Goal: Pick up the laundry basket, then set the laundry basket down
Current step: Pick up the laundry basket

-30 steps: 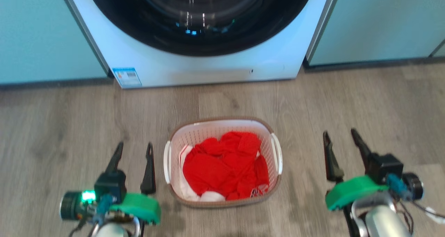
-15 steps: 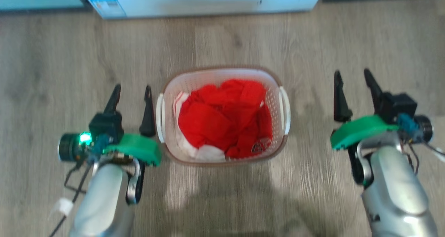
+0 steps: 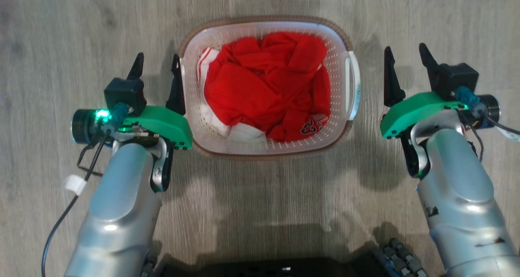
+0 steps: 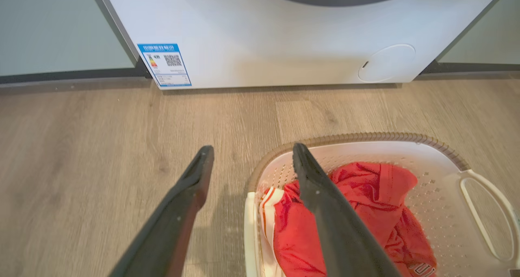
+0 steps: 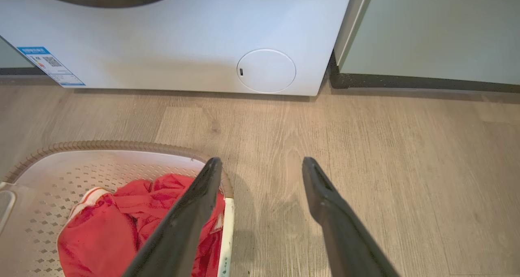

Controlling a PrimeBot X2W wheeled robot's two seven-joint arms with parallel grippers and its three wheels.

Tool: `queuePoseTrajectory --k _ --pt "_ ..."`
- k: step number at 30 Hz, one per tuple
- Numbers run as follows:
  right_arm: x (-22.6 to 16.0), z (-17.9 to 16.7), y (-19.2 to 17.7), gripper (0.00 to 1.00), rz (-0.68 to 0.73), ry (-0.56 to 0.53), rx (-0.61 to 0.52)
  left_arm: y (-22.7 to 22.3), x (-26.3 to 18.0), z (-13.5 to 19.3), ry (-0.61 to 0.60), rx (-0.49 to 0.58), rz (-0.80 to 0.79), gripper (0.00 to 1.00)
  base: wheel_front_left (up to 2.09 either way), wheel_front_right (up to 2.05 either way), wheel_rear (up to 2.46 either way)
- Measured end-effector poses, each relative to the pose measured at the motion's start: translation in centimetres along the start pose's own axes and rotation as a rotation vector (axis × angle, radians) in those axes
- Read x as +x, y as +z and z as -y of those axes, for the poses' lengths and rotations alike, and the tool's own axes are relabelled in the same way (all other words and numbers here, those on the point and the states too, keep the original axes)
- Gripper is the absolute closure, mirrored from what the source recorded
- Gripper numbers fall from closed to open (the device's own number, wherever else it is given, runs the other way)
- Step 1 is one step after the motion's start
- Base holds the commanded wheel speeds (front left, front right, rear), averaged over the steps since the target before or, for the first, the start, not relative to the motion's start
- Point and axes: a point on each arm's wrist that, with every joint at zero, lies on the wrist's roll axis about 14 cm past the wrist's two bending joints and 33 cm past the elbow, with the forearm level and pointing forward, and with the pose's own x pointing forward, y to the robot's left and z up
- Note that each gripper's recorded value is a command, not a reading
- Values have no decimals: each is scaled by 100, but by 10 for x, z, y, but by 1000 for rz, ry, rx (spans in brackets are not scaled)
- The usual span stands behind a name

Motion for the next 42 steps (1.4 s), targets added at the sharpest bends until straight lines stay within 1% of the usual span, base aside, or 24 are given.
queuePoseTrajectory --k 4,10,18,23,36,42 --pt "10 -1 -25 0 -63 12 8 -26 7 -2 5 -19 -71 0 0 0 0" --pt "14 -4 -62 0 -158 26 20 -64 10 -3 -9 -21 -180 0 0 0 0" --pt "24 -9 -93 0 -232 45 36 -101 15 1 -51 -25 -292 0 0 0 0" --pt "30 -9 -111 0 -276 47 43 -122 17 -1 -53 -25 -359 0 0 0 0" --pt "34 -20 -148 0 -376 83 53 -154 15 -2 -59 -52 -462 0 0 0 0" --pt "35 -22 -156 0 -394 90 58 -155 21 2 -75 -51 -464 0 0 0 0"
